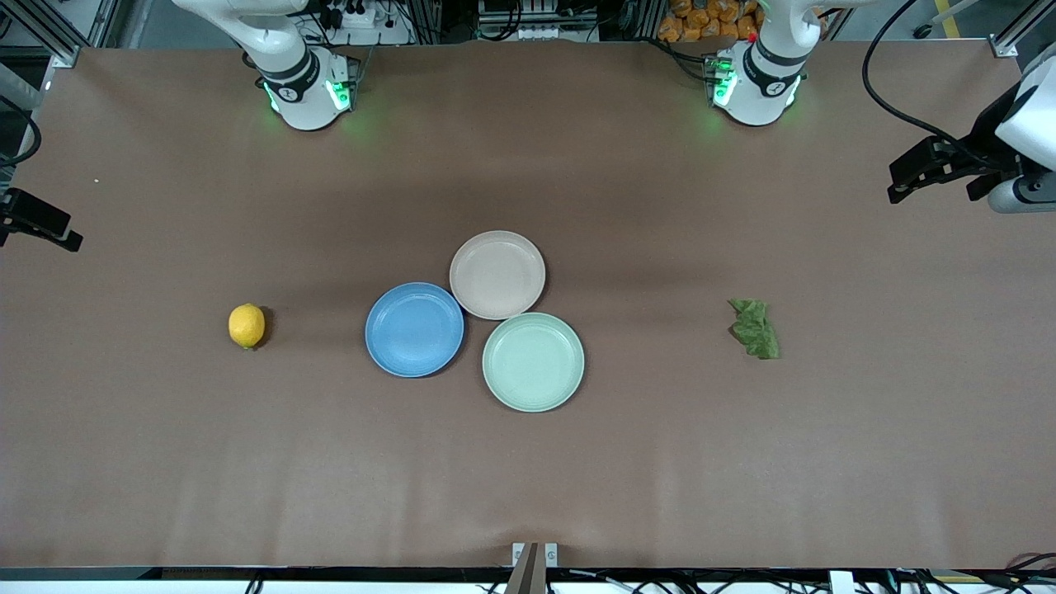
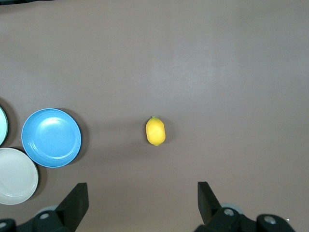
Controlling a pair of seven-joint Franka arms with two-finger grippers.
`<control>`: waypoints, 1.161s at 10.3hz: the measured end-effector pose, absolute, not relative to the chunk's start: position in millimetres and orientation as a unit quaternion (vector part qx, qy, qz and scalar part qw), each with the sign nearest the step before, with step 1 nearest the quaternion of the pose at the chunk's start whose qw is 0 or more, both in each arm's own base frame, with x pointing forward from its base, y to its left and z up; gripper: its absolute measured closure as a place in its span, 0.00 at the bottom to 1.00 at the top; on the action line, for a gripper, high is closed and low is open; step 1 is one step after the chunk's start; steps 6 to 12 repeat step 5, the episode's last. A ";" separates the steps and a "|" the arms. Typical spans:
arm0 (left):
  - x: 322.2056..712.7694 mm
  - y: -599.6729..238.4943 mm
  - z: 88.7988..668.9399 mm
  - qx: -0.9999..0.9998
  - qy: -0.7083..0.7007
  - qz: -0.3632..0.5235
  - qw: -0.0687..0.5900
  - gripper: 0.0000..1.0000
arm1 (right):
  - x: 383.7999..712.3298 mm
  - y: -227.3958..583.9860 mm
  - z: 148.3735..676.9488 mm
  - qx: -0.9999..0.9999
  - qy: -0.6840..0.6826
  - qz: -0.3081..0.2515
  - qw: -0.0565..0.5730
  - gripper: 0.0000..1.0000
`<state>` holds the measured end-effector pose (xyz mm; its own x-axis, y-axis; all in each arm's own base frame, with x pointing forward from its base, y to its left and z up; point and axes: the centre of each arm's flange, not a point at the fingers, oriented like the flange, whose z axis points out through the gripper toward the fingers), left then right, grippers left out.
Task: Pick lemon and lettuce from blue and beige plates
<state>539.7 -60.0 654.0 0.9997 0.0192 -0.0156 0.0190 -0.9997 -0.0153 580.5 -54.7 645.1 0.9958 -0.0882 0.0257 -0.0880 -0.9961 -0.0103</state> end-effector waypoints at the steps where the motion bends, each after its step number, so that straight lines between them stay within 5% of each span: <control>1: 539.7 -60.0 654.0 -1.000 -0.010 0.008 0.008 0.00 | 580.6 -53.5 645.1 -0.999 0.042 -0.013 0.001 0.00; 12: 539.8 -59.5 653.9 -1.000 -0.010 0.008 0.008 0.00 | 581.0 -53.6 644.1 -0.999 0.042 -0.012 -0.004 0.00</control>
